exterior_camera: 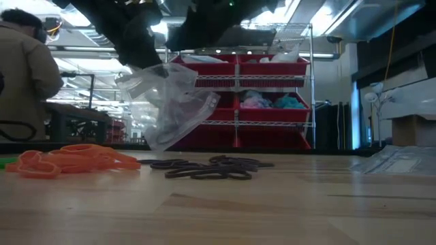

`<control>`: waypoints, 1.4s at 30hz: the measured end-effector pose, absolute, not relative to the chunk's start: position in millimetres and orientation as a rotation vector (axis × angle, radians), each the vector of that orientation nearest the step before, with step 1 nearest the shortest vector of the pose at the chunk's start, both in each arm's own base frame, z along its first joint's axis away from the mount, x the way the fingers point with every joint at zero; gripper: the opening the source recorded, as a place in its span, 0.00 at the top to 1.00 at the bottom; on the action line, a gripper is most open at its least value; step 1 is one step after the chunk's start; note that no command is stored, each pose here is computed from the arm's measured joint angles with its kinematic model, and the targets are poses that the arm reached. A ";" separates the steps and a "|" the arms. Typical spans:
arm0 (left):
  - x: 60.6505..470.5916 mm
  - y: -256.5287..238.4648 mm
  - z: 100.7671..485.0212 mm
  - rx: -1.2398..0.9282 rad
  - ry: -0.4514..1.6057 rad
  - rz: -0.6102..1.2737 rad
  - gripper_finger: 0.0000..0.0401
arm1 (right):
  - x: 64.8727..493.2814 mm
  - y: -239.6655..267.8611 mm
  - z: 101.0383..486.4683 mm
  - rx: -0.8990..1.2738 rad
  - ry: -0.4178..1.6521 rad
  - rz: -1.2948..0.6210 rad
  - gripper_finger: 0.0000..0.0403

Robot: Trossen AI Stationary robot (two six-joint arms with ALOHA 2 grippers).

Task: Sort rubber bands
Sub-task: Put the black rubber band into the transparent zip bag

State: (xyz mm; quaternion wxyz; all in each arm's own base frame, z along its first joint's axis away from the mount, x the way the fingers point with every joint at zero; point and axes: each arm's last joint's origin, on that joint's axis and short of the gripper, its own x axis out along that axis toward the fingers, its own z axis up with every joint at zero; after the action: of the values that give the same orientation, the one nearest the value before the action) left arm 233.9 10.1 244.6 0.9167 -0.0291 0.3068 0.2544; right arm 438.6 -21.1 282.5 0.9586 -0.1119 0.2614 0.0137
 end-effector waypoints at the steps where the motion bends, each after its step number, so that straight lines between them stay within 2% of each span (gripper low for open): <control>1: 233.9 10.2 244.7 -0.046 0.633 0.522 1.00 | 438.3 -20.7 282.9 -0.230 0.531 0.030 0.58; 7: 233.1 10.8 245.6 -0.020 0.634 0.530 1.00 | 419.2 -19.1 295.0 -0.226 0.624 0.035 0.60; 12: 232.9 10.6 245.3 -0.035 0.633 0.535 1.00 | 387.2 -17.9 302.6 -0.189 0.833 0.049 0.60; 16: 232.9 10.6 245.2 -0.040 0.632 0.537 1.00 | 371.2 -17.2 273.6 -0.139 0.981 0.044 0.60; 19: 232.9 10.6 245.3 -0.040 0.632 0.537 1.00 | 360.0 -16.5 238.0 -0.099 1.039 0.029 0.60; 23: 232.9 10.6 245.4 -0.042 0.631 0.537 1.00 | 347.0 -15.7 187.9 -0.043 1.036 -0.002 0.60; 27: 233.0 10.6 245.3 -0.044 0.630 0.538 1.00 | 332.4 -15.3 153.6 -0.003 0.998 -0.038 0.60; 37: 233.1 10.6 245.3 -0.069 0.623 0.546 1.00 | 327.7 -16.0 122.0 0.069 0.915 -0.107 0.60; 42: 233.1 10.6 245.3 -0.085 0.618 0.551 1.00 | 331.4 -15.0 110.4 0.098 0.921 -0.079 0.66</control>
State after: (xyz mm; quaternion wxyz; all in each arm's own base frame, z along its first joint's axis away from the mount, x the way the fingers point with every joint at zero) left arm 233.1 10.6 245.3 0.9146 -0.0415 0.3002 0.2678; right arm 331.4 -15.0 110.4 0.8939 0.0473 0.4442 -0.0379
